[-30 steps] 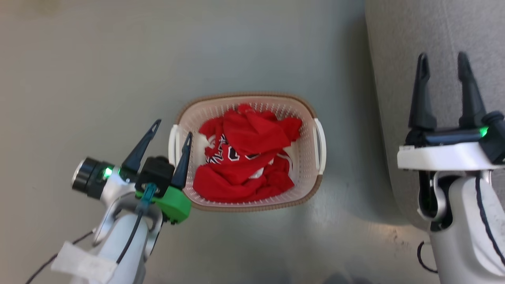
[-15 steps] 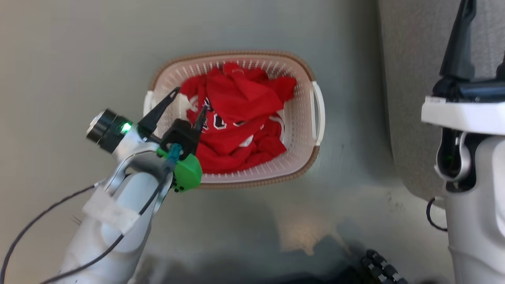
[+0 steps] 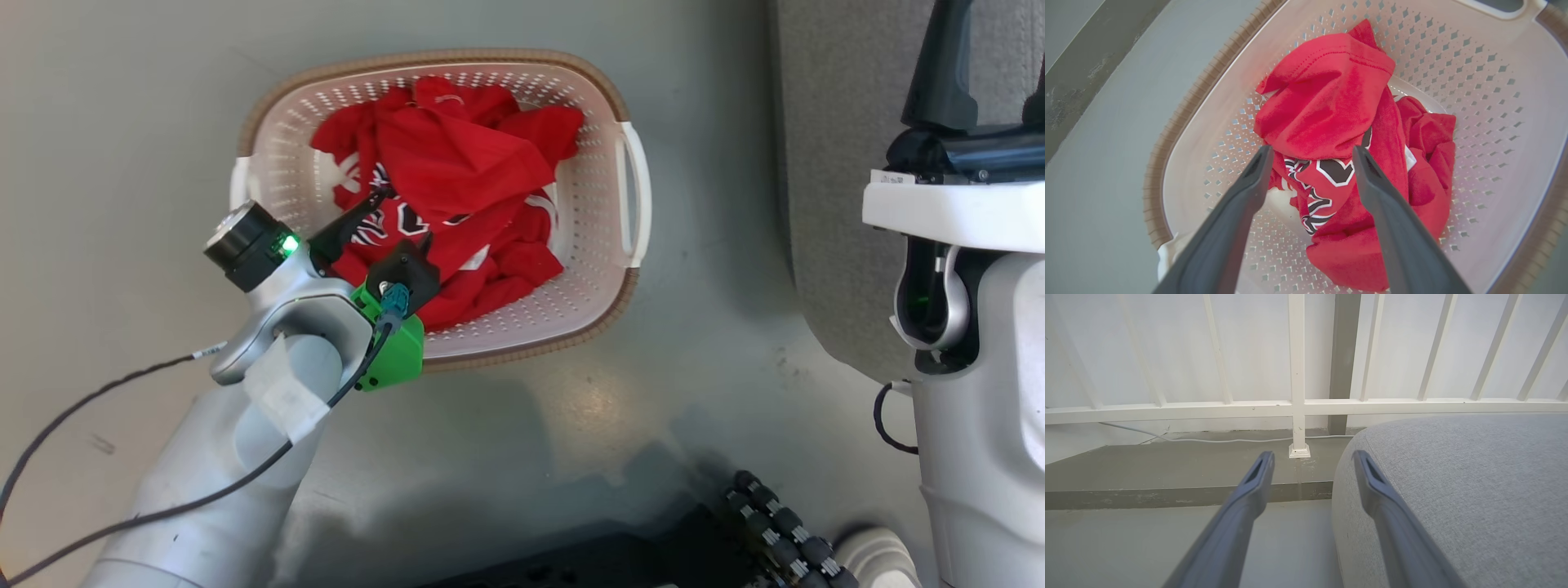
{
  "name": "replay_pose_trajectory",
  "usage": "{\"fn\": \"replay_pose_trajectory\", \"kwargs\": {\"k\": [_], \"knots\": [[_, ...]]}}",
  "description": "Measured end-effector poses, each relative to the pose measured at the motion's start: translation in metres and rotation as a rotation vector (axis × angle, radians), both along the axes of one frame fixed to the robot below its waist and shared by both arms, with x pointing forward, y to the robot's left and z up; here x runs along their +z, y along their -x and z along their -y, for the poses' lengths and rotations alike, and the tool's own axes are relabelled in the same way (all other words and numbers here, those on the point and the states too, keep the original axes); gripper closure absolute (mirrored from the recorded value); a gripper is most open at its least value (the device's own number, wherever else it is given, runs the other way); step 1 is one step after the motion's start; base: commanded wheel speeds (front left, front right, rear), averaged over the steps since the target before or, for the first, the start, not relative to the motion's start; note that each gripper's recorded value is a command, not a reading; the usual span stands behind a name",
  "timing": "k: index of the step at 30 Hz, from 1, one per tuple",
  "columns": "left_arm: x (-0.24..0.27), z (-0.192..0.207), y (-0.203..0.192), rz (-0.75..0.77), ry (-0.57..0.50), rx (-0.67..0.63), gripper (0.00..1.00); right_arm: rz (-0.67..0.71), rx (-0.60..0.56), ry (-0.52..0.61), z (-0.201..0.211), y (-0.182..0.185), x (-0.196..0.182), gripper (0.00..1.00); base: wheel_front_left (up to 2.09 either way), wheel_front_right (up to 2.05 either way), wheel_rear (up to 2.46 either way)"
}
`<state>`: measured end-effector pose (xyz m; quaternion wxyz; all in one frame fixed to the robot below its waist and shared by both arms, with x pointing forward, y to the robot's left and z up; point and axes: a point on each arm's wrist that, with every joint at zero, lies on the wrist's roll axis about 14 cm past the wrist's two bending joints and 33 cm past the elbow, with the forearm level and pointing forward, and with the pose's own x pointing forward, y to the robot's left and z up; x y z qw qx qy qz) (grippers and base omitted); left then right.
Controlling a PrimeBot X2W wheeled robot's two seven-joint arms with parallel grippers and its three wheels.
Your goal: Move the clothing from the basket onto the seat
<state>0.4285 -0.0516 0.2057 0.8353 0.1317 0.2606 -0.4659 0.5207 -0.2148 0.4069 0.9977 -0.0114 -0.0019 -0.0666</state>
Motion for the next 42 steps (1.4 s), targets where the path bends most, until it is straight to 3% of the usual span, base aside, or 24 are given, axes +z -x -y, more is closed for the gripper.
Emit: {"fn": "replay_pose_trajectory", "kwargs": {"k": [20,29,30,31,32,42], "knots": [[-0.052,0.026,0.01,0.007,-0.108,-0.257,0.0,-0.075,-0.046,0.009,0.018,0.011,-0.024,0.0,0.0,0.0,0.0],[-0.071,0.026,0.007,-0.01,-0.154,-0.288,0.0,-0.101,-0.061,0.011,0.024,0.014,-0.033,0.0,0.0,0.0,0.0],[-0.072,0.026,0.007,-0.014,-0.156,-0.288,0.39,-0.102,-0.067,0.013,0.025,0.015,-0.033,0.0,0.0,0.0,0.0],[-0.074,0.026,0.008,-0.019,-0.158,-0.287,0.64,-0.103,-0.069,0.014,0.025,0.015,-0.034,0.0,0.0,0.0,0.0],[-0.074,0.026,0.008,-0.024,-0.159,-0.285,1.0,-0.104,-0.069,0.013,0.025,0.015,-0.034,0.0,0.0,0.0,0.0],[-0.056,0.039,0.004,-0.029,-0.079,-0.238,1.0,-0.077,-0.077,-0.006,0.026,0.01,-0.026,0.0,0.0,0.0,0.0]]}}
